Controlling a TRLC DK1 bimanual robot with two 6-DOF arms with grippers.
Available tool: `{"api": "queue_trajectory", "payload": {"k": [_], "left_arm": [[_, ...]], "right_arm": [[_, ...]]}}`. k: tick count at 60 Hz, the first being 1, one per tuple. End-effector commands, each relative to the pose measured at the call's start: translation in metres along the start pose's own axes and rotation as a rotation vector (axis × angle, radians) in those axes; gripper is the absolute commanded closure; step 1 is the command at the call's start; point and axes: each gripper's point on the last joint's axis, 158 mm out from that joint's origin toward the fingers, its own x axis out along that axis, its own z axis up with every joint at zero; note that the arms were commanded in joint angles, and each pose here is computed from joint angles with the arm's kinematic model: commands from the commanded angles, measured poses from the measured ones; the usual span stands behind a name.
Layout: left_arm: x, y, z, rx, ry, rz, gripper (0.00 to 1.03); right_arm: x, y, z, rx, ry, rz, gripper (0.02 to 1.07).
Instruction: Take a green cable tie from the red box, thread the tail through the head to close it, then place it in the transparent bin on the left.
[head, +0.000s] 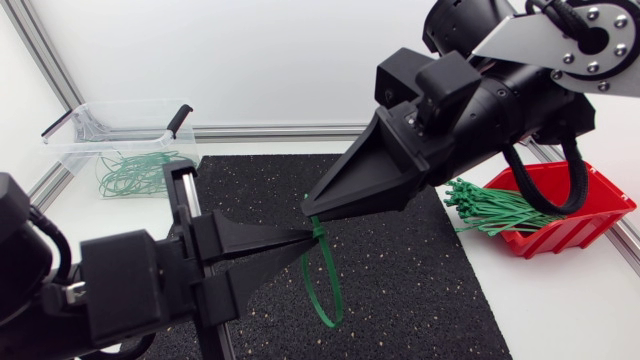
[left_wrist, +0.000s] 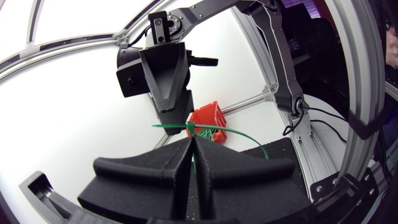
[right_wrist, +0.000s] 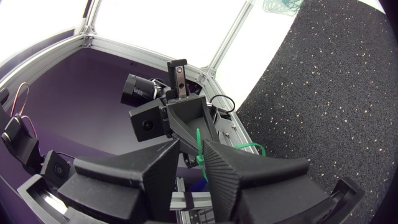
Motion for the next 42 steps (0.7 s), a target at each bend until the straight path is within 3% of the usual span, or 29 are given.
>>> {"api": "queue_trajectory", "payload": {"k": [1, 7, 23, 42], "left_arm": [[0.002, 0.006, 0.011, 0.029, -0.024, 0.019, 0.99], [0.002, 0.006, 0.01, 0.028, -0.022, 0.02, 0.99], [0.001, 0.005, 0.011, 0.018, -0.024, 0.019, 0.99], [0.004, -0.023, 0.015, 0.019, -0.028, -0.038, 0.99]], "right_arm": [[0.001, 0.001, 0.001, -0.018, 0.009, 0.006, 0.89], [0.0, 0.001, 0.003, -0.029, 0.004, 0.005, 1.01], [-0.006, 0.006, 0.01, -0.048, -0.019, 0.002, 1.01], [-0.01, 0.004, 0.046, -0.038, -0.049, -0.002, 1.02]]}}
